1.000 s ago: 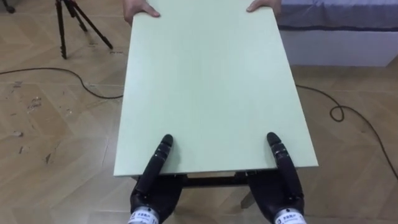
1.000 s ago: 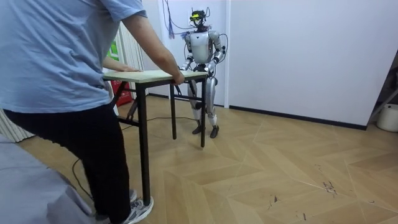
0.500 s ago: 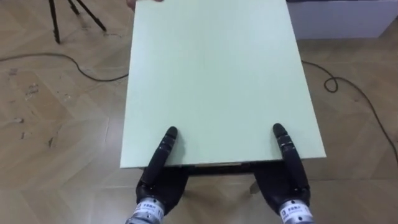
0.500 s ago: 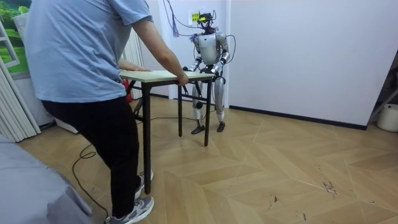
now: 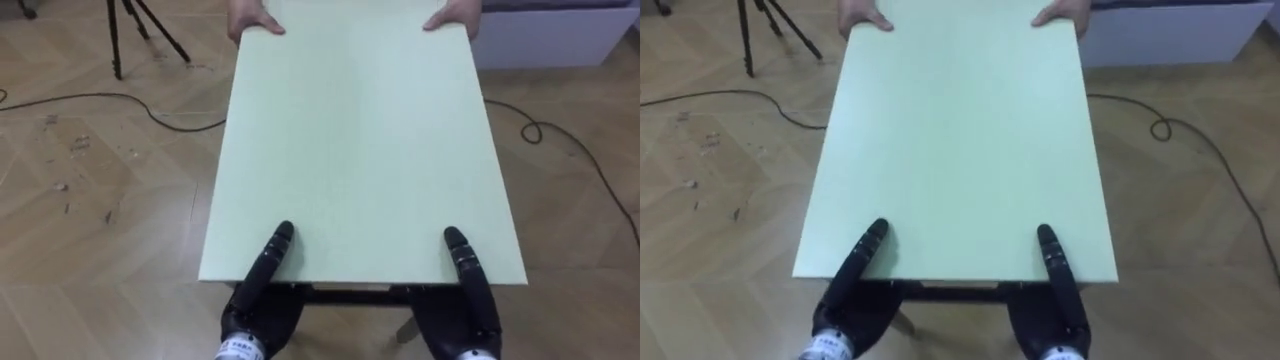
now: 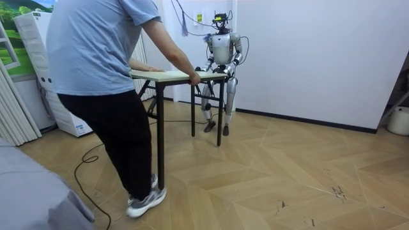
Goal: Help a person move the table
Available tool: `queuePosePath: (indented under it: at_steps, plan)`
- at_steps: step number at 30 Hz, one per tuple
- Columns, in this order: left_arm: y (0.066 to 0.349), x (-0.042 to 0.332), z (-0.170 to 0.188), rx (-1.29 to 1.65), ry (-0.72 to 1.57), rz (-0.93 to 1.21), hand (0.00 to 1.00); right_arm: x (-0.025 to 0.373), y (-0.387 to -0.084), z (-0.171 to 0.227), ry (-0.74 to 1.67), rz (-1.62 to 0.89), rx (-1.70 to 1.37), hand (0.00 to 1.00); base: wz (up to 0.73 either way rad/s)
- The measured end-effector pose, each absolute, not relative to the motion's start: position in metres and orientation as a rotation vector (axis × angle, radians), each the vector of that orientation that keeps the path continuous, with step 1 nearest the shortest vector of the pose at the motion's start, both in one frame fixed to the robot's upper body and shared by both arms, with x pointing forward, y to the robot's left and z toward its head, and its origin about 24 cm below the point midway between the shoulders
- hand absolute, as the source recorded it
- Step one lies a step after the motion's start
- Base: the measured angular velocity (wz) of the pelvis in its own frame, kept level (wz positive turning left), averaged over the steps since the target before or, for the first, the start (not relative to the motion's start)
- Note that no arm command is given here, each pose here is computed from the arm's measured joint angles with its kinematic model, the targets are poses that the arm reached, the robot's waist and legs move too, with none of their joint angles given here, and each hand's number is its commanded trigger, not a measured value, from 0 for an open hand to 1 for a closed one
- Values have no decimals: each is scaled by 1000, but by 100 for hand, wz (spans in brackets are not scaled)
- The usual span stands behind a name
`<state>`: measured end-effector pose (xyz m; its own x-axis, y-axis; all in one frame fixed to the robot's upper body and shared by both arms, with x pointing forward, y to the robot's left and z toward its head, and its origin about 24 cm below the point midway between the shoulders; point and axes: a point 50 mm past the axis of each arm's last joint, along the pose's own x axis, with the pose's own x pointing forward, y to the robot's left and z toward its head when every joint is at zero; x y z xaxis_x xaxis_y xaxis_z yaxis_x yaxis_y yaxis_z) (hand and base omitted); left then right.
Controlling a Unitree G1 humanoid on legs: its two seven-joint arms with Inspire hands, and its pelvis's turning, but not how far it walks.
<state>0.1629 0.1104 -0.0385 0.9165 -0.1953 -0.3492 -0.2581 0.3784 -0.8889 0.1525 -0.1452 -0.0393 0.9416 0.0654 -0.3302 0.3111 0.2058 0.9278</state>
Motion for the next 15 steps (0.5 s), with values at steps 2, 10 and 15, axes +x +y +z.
queuePosePath:
  at_steps: [2,10,15]
  plan:
    - [115,167,-33,-1187,399,39,100,162,-143,-34,308,-138,1353,100,-14]
    - [126,173,-25,-1158,340,48,100,170,-131,-30,303,-104,1376,100,-9]
    - [126,172,-26,-1150,352,47,100,169,-132,-33,318,-118,1375,100,-3]
